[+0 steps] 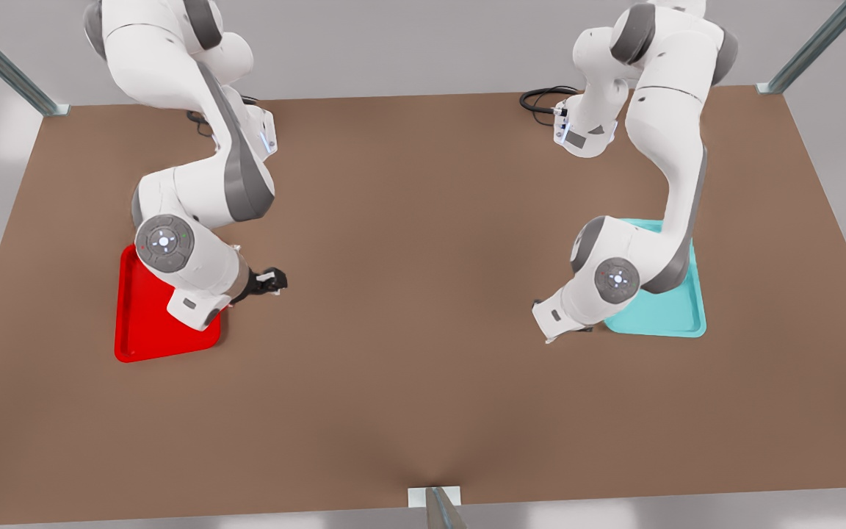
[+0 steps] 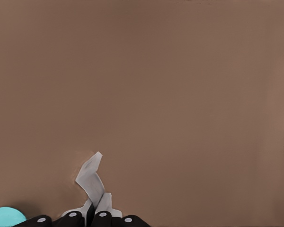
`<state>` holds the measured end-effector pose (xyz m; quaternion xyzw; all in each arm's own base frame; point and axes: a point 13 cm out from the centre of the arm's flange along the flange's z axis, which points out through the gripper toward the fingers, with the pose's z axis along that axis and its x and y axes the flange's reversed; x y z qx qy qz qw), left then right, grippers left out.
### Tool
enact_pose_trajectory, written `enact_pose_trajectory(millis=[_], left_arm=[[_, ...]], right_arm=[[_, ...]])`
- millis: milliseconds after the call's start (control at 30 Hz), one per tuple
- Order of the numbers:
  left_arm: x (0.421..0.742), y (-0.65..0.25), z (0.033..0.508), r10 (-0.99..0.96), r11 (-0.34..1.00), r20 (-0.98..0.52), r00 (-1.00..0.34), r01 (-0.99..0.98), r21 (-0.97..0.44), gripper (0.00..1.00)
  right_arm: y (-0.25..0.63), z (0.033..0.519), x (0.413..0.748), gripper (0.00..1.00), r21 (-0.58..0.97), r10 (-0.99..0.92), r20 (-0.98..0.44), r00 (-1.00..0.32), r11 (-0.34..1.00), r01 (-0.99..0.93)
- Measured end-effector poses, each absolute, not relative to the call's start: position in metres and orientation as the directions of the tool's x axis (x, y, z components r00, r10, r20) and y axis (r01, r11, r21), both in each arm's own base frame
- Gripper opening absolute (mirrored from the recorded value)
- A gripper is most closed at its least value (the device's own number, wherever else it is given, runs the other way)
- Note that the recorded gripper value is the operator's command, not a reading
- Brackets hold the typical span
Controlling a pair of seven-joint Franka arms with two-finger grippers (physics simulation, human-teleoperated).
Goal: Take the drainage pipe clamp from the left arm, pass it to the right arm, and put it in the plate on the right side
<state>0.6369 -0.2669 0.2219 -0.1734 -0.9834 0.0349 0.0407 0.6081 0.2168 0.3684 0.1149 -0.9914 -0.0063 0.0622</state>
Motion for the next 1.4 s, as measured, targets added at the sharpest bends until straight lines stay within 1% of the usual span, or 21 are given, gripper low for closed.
enact_pose_trajectory(millis=[100, 233, 333, 433, 533, 700, 867, 1033, 1133, 1267, 1400], left_arm=[[0.618, -0.342, 0.214, 0.243, 0.964, 0.129, -0.961, 0.225, -0.144, 0.21], [0.583, -0.422, 0.205, 0.057, 0.99, 0.182, -0.982, 0.032, -0.137, 0.21], [0.571, -0.476, 0.199, -0.115, 0.98, 0.188, -0.975, -0.142, -0.139, 0.21], [0.571, -0.492, 0.2, -0.301, 0.936, 0.201, -0.932, -0.328, -0.123, 0.21], [0.579, -0.496, 0.205, -0.462, 0.863, 0.207, -0.862, -0.491, -0.117, 0.21], [0.593, -0.503, 0.21, -0.657, 0.717, 0.226, -0.72, -0.688, -0.109, 0.21], [0.601, -0.508, 0.214, -0.782, 0.569, 0.249, -0.572, -0.817, -0.093, 0.21], [0.604, -0.513, 0.219, -0.864, 0.423, 0.265, -0.428, -0.903, -0.078, 0.21], [0.595, -0.527, 0.222, -0.881, 0.388, 0.263, -0.393, -0.919, -0.074, 0.21], [0.584, -0.53, 0.219, -0.899, 0.361, 0.252, -0.358, -0.932, -0.037, 0.21], [0.583, -0.525, 0.216, -0.928, 0.291, 0.242, -0.283, -0.957, -0.004, 0.21]], right_arm=[[0.263, 0.34, 0.603, 0.99, 0.063, -0.252, 0.101, -0.963, 0.967, -0.246], [0.284, 0.318, 0.6, 0.99, 0.132, -0.208, 0.074, -0.975, 0.971, -0.198], [0.298, 0.31, 0.603, 0.99, 0.165, -0.18, 0.042, -0.983, 0.971, -0.171], [0.303, 0.31, 0.61, 1.0, 0.185, -0.152, 0.014, -0.988, 0.972, -0.147], [0.306, 0.311, 0.615, 1.0, 0.196, -0.131, -0.006, -0.991, 0.972, -0.13], [0.321, 0.306, 0.614, 1.0, 0.207, -0.125, -0.018, -0.992, 0.97, -0.126], [0.383, 0.27, 0.598, 1.0, 0.232, -0.162, -0.027, -0.986, 0.959, -0.164], [0.421, 0.262, 0.585, 1.0, 0.258, -0.18, -0.058, -0.982, 0.948, -0.189], [0.433, 0.263, 0.585, 1.0, 0.279, -0.172, -0.07, -0.983, 0.942, -0.184], [0.452, 0.252, 0.576, 1.0, 0.289, -0.184, -0.068, -0.981, 0.937, -0.195], [0.433, 0.263, 0.583, 1.0, 0.305, -0.152, -0.07, -0.986, 0.938, -0.166]])
